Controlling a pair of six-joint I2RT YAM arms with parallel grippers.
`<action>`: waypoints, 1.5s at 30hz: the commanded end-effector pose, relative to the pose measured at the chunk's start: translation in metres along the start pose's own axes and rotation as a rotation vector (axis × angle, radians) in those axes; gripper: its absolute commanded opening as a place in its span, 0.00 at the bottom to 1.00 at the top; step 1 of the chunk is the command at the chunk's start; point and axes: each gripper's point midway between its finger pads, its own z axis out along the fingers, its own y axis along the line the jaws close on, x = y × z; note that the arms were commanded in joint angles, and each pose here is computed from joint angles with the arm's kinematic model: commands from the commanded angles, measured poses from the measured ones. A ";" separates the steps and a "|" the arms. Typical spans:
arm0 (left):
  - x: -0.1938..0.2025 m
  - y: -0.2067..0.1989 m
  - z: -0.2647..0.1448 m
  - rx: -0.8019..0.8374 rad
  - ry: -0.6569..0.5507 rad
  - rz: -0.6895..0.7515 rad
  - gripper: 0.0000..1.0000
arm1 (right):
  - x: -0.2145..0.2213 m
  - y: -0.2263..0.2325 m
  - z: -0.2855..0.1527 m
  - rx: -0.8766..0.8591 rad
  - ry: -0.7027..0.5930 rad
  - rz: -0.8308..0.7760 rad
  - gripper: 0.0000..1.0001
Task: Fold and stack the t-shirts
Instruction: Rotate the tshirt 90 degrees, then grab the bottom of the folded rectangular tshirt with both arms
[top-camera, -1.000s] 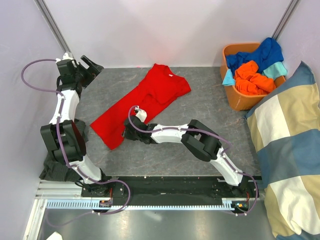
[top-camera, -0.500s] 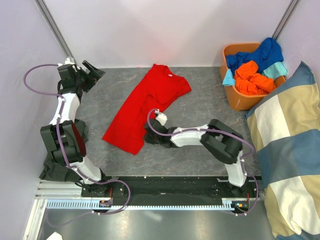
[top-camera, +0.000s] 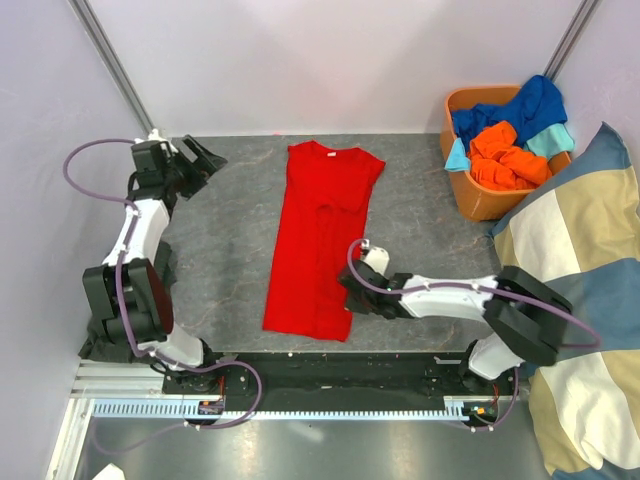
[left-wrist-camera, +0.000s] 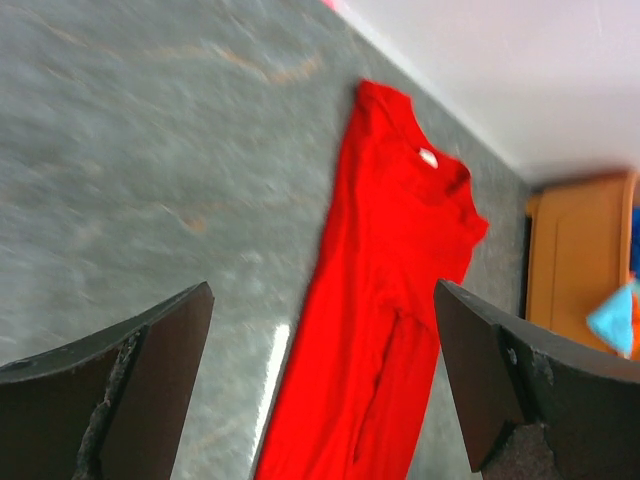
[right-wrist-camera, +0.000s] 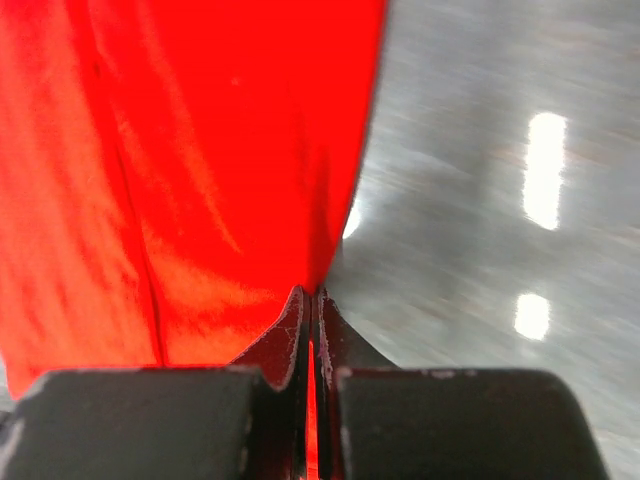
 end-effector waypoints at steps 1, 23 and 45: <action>0.048 -0.040 -0.017 0.060 0.070 0.092 1.00 | 0.016 -0.087 -0.031 0.233 0.023 -0.085 0.00; 0.351 0.002 -0.173 -0.035 0.619 0.227 0.95 | 0.013 -0.070 -0.030 0.171 0.031 -0.120 0.00; 0.426 0.007 -0.176 -0.102 0.745 0.329 0.95 | 0.006 -0.084 -0.056 0.156 -0.006 -0.081 0.00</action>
